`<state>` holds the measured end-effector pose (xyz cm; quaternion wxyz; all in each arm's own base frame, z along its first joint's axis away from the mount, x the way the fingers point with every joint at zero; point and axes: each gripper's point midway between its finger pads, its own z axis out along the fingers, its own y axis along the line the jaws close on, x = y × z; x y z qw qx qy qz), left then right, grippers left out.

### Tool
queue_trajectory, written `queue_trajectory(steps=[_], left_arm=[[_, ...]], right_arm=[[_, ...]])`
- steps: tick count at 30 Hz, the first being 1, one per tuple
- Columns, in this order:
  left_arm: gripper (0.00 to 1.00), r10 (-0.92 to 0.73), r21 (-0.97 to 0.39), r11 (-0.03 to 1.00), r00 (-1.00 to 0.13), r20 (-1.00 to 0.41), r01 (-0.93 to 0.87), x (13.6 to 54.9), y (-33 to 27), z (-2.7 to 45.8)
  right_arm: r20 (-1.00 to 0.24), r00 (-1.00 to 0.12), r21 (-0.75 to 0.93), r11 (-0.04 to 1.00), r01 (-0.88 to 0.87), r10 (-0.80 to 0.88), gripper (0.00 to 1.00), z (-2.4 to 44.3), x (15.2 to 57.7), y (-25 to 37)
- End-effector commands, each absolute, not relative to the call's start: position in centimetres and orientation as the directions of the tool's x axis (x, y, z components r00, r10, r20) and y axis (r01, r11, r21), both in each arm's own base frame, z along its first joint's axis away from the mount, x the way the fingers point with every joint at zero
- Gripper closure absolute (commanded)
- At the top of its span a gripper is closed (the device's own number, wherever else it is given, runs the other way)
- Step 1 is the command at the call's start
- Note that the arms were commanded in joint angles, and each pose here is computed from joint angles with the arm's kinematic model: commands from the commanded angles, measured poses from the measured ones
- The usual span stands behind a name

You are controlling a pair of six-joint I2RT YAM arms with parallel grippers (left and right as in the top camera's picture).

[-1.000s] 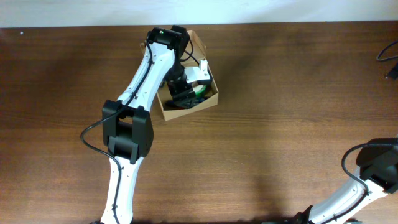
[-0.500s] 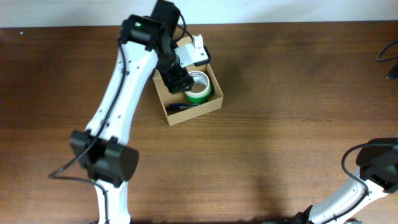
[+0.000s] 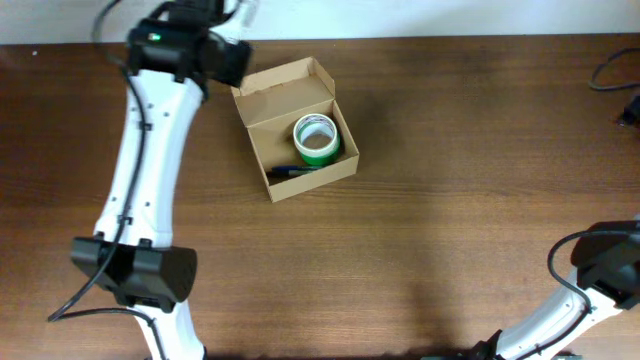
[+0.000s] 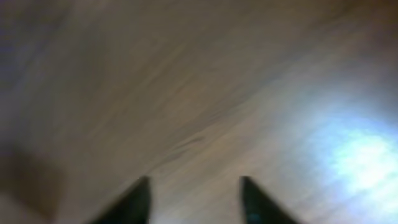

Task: Pack container
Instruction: 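Lift the left gripper out and raise both arms toward the lid, then position both grippers at the box's back lid flap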

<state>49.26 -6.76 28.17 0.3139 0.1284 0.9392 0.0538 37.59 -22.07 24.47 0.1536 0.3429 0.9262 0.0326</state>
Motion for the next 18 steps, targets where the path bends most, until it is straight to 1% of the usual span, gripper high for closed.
queue_trajectory(steps=[1, 2, 3, 4, 9, 13, 18], left_arm=[[0.81, -0.01, 0.091, 0.993, -0.804, -0.595, -0.079, 48.2, -2.3, 29.0], [0.91, -0.053, 0.08, 0.989, -0.816, -0.576, -0.121, 47.9, -1.2, 28.5], [0.97, -0.097, 0.069, 0.984, -0.826, -0.555, -0.162, 47.4, -0.3, 28.0], [0.99, -0.134, 0.06, 0.979, -0.834, -0.536, -0.196, 47.1, 0.4, 27.5], [0.98, -0.186, 0.011, 0.978, -0.886, -0.425, -0.211, 46.6, 1.3, 24.3], [0.98, -0.197, -0.034, 0.98, -0.919, -0.341, -0.197, 47.5, 0.7, 20.6], [0.98, -0.187, -0.162, 0.975, -0.96, -0.21, -0.155, 48.8, -1.3, 14.8]], right_arm=[[-0.242, -0.788, 0.279, 0.818, 0.503, 0.567, 0.89, 25.0, 39.9, -16.6], [-0.245, -0.807, 0.278, 0.836, 0.472, 0.537, 0.96, 25.0, 40.6, -15.2], [-0.249, -0.824, 0.278, 0.853, 0.442, 0.509, 0.96, 25.0, 41.2, -13.9], [-0.255, -0.841, 0.274, 0.87, 0.411, 0.477, 0.96, 24.9, 41.9, -12.5], [-0.268, -0.916, 0.21, 0.946, 0.247, 0.299, 0.96, 22.7, 45.4, -5.3], [-0.209, -0.96, 0.168, 0.974, 0.151, 0.185, 0.96, 19.1, 46.9, -0.4], [-0.103, -0.988, 0.155, 0.983, 0.096, 0.112, 0.97, 14.4, 47.2, 3.1]])
